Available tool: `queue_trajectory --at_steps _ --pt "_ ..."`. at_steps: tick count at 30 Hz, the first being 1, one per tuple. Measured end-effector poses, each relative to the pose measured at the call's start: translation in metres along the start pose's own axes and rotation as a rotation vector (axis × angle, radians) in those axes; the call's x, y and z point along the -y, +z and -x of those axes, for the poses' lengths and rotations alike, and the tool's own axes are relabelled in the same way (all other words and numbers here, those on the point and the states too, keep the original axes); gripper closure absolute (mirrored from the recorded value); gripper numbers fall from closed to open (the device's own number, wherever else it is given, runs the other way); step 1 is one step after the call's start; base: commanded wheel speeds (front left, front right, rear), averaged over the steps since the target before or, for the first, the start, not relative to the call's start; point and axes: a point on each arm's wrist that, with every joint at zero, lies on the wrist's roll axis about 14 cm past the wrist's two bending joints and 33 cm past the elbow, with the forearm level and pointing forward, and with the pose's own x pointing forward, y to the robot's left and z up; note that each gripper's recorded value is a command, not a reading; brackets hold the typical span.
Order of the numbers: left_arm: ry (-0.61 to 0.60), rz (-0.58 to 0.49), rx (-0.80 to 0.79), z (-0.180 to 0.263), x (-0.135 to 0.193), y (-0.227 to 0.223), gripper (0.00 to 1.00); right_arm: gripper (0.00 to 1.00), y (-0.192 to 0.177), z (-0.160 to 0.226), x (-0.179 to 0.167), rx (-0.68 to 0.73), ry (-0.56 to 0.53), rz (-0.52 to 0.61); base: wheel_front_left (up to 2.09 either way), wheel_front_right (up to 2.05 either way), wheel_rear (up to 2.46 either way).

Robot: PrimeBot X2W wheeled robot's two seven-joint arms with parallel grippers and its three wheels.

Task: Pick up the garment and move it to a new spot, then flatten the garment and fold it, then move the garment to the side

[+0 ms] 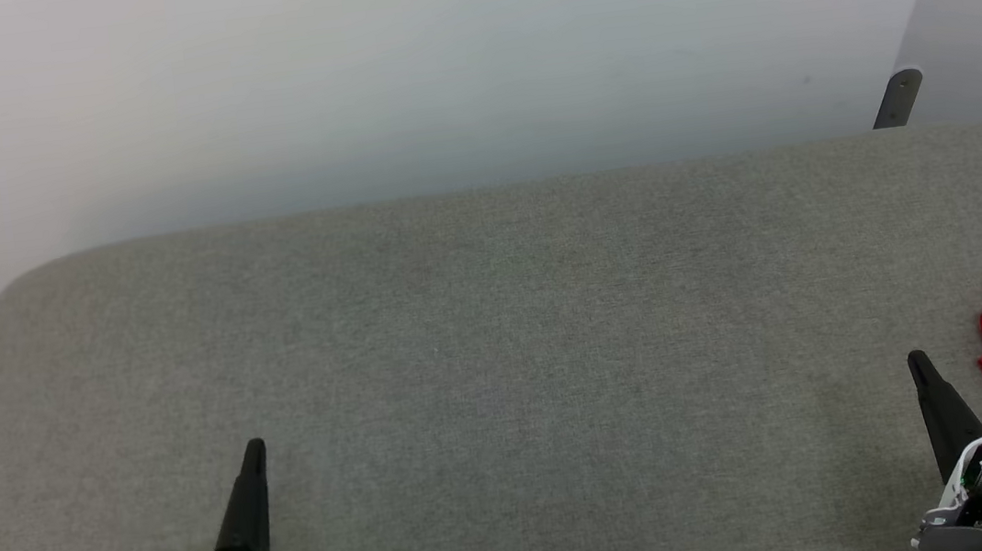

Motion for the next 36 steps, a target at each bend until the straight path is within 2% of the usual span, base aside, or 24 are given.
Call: queue_trajectory --at_steps 16,36 --pt "-0.016 0.103 -0.017 -0.0074 0.0041 -0.0041 1.0 1.0 0.0006 -0.0027 0.0022 0.004 -0.002 -0.096 0.0 0.0 0.0" --pt "-0.016 0.103 -0.016 -0.0075 0.0043 -0.0041 1.0 1.0 0.0006 -0.0043 -0.0001 0.004 0.005 -0.097 0.0 0.0 0.0"
